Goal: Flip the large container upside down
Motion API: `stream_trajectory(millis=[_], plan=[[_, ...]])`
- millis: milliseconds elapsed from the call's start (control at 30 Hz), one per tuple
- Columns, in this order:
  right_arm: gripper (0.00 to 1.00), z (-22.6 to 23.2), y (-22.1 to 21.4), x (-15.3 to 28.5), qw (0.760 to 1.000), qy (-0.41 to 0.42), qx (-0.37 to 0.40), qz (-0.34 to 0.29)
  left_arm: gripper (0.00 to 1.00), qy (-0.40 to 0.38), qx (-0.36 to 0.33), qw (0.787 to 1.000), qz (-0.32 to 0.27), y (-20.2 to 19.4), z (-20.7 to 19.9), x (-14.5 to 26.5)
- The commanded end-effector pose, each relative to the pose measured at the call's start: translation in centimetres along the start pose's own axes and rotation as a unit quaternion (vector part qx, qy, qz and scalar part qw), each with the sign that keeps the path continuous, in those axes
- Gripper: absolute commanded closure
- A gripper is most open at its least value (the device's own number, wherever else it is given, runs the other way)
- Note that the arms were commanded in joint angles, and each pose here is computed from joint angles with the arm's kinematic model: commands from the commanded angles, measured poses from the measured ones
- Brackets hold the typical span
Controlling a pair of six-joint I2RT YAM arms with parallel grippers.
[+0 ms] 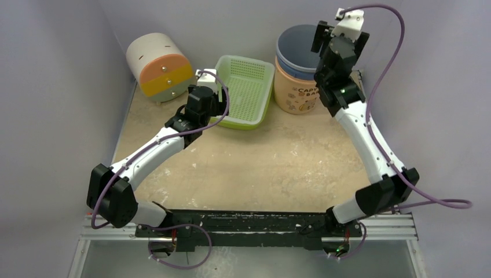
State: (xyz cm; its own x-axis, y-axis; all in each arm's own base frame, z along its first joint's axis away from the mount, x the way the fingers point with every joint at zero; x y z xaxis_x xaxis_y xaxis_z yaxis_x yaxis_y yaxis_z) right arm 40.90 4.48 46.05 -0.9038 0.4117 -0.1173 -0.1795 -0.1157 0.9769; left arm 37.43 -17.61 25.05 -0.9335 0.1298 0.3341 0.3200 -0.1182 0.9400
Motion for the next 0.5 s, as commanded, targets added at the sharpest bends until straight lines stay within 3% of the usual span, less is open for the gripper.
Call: stream_trajectory(millis=[0,167,467], plan=[[0.2,-1.4,-0.3,-3.2,0.998,-0.031,0.032,0.039,0.22,-0.012,0.015,0.999,-0.032,2.1,-0.3,0.9],[0.45,-2.3,-2.1,-6.2,0.994,-0.045,0.051,0.085,0.22,-0.01,0.009,1.0,-0.027,1.9,-0.2,0.8],[0.54,-4.3,-6.8,-9.5,0.985,-0.049,0.057,0.157,0.22,-0.012,0.004,1.0,-0.014,0.8,-0.3,0.4]])
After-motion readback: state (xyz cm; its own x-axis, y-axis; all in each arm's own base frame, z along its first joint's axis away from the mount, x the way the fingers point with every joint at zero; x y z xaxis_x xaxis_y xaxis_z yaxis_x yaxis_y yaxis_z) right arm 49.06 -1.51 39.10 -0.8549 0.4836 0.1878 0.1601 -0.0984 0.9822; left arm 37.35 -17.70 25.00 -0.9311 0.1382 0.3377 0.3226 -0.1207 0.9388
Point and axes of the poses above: each gripper's point midway between its finger pads, its own x axis back along the fingers, its own z axis along the line the jaws close on, y = z × x, the point moved 3 cm from there along x, back along the fingers, and after that the axes turned 9 degrees about -x, right-handed, at the moved point
